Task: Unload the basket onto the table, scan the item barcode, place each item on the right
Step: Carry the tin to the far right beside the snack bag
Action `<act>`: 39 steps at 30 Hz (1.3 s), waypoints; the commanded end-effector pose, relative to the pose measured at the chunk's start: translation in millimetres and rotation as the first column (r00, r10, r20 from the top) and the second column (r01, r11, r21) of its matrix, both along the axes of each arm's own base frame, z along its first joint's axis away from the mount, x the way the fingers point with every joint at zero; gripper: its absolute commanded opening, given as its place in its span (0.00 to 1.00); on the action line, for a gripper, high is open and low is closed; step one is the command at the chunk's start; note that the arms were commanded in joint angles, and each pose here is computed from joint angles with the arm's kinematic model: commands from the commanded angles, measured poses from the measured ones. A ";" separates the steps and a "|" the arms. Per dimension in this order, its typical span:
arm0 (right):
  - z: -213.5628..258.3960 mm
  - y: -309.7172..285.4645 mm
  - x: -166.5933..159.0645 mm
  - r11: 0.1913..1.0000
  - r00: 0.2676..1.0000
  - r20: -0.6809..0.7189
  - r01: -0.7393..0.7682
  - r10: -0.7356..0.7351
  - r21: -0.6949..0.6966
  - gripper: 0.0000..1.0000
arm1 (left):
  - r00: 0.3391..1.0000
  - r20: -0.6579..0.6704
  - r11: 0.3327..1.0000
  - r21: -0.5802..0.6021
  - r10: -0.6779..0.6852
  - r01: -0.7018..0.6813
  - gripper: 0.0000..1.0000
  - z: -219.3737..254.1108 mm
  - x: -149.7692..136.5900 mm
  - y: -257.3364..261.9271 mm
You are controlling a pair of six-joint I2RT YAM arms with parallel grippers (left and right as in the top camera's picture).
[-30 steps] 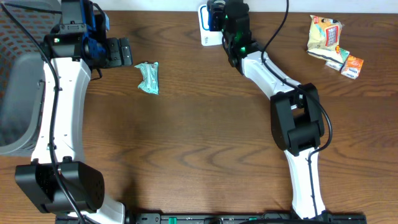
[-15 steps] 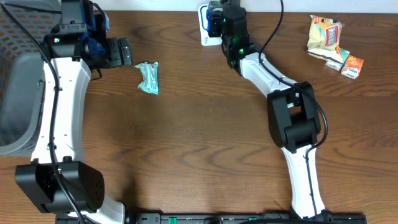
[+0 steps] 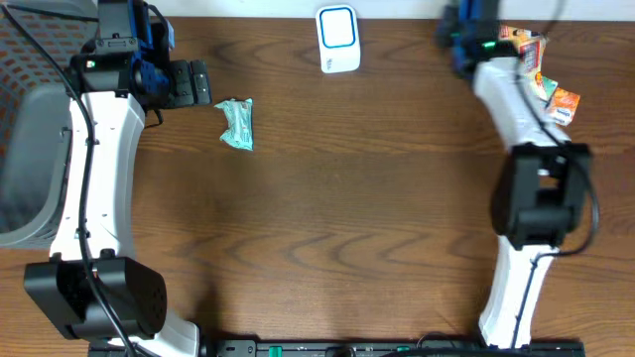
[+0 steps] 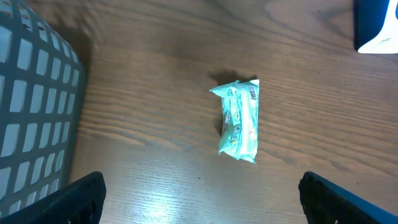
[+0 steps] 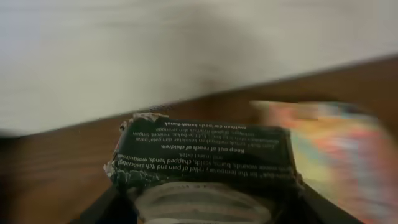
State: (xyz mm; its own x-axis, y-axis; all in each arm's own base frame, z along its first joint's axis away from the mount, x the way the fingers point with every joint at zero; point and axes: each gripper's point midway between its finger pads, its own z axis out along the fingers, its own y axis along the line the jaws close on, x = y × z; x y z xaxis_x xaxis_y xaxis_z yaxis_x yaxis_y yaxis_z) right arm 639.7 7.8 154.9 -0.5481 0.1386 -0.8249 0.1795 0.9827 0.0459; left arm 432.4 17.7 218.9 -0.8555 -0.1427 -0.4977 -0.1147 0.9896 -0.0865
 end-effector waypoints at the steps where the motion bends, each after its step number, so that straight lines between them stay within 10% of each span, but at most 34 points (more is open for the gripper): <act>1: 21.2 -89.9 -28.7 0.960 0.975 -0.057 0.202 -0.216 -0.193 0.31 | 1.000 -0.008 1.000 0.008 -0.013 0.013 0.98 -1.2 -2.1 -0.7; 14: -15.1 -175.1 -75.4 0.937 0.908 -0.233 0.333 -0.349 -0.107 0.49 | 1.000 -0.008 1.000 0.008 -0.013 0.013 0.98 -1.2 -2.1 -0.7; 27: -30.8 -157.0 -80.6 0.959 0.913 -0.297 0.282 -0.279 -0.034 0.83 | 1.000 -0.008 1.000 0.008 -0.013 0.013 0.98 -1.2 -2.1 -0.7; 39: -40.7 -86.1 -73.5 0.972 0.943 -0.331 0.112 -0.038 0.207 0.87 | 1.000 -0.008 1.000 0.008 -0.013 0.013 0.98 -1.2 -2.1 -0.7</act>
